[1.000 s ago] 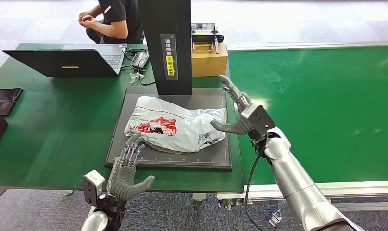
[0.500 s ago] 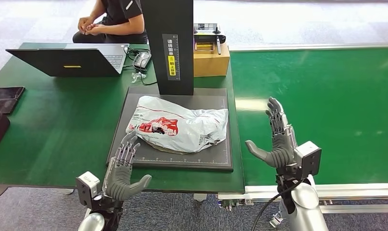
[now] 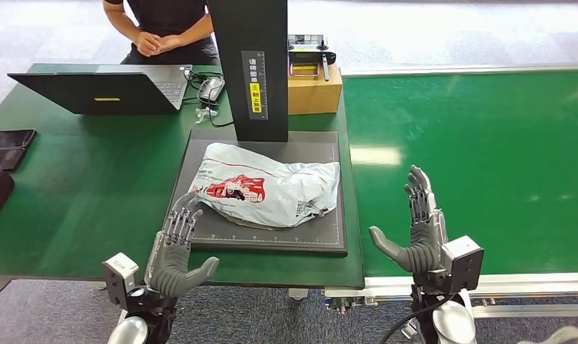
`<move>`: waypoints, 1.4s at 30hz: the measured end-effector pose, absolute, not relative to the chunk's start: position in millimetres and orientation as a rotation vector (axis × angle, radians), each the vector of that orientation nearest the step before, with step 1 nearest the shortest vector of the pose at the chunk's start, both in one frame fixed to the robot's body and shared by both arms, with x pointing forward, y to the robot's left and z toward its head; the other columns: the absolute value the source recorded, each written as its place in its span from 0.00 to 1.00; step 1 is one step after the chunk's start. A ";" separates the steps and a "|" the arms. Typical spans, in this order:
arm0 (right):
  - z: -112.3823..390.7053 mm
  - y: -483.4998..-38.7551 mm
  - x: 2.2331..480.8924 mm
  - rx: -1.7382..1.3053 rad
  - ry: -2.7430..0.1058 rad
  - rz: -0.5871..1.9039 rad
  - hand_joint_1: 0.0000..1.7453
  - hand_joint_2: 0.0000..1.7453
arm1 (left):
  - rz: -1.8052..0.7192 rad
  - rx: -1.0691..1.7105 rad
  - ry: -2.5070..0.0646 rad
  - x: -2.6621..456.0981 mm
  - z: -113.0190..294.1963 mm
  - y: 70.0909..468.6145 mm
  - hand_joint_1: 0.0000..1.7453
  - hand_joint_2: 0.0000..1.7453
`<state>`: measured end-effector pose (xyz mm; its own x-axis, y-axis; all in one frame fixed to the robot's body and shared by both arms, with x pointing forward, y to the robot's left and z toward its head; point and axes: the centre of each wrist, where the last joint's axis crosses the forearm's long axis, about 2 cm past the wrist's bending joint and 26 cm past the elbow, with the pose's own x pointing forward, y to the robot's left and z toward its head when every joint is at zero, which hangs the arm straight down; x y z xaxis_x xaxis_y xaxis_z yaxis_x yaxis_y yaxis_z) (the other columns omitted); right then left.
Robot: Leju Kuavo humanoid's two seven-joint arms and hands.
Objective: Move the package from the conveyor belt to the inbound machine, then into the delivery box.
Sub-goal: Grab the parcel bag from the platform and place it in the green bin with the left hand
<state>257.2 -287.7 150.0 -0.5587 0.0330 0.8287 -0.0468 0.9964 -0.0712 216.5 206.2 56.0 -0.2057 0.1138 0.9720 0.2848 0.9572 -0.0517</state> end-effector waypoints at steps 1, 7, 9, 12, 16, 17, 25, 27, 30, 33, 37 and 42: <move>148.8 -285.5 256.2 0.016 -2.155 0.095 0.00 1.00 | -0.150 -0.306 -1.783 217.2 57.0 207.6 0.00 1.00; 143.6 -275.7 255.7 0.039 -2.087 0.087 0.00 1.00 | -0.107 -0.367 -1.804 226.4 61.7 217.7 0.00 1.00; 140.2 -273.7 255.6 0.042 -2.038 0.095 0.00 1.00 | -0.118 -0.370 -1.815 231.6 64.8 219.9 0.00 1.00; 132.5 -271.5 255.1 0.047 -1.965 0.102 0.00 1.00 | -0.136 -0.362 -1.835 239.5 69.8 222.6 0.00 1.00; 121.5 -270.6 253.1 0.013 -1.867 0.125 0.00 1.00 | -0.149 -0.358 -1.862 246.2 74.6 223.1 0.00 1.00; 119.5 -270.8 252.6 -0.011 -1.843 0.128 0.00 1.00 | -0.149 -0.357 -1.866 246.8 75.2 223.2 0.00 1.00; 106.5 -275.9 244.3 -0.088 -1.740 0.121 0.00 1.00 | -0.176 -0.345 -1.868 247.2 78.5 225.7 0.00 1.00; 105.4 -276.0 243.7 -0.086 -1.736 0.125 0.00 1.00 | -0.220 -0.317 -1.866 248.1 79.3 224.4 0.00 1.00; 104.2 -275.3 243.6 -0.072 -1.730 0.135 0.00 1.00 | -0.342 -0.226 -1.873 253.2 83.7 218.2 0.00 1.00; 102.7 -274.7 244.3 -0.063 -1.716 0.150 0.00 1.00 | -0.465 -0.141 -1.898 264.0 92.6 208.6 0.00 1.00; 101.8 -273.9 247.5 -0.060 -1.696 0.181 0.00 1.00 | -0.610 -0.042 -1.945 284.0 106.6 193.1 0.00 1.00; 103.0 -273.3 254.7 -0.089 -1.661 0.224 0.00 1.00 | -0.804 0.088 -1.996 309.3 120.8 172.7 0.00 1.00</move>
<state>254.7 -273.3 103.0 -0.1045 0.1910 0.9760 -0.0748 0.9771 -0.1992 309.3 172.7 120.8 -0.5476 -0.3704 0.7503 0.2534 0.7812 0.5706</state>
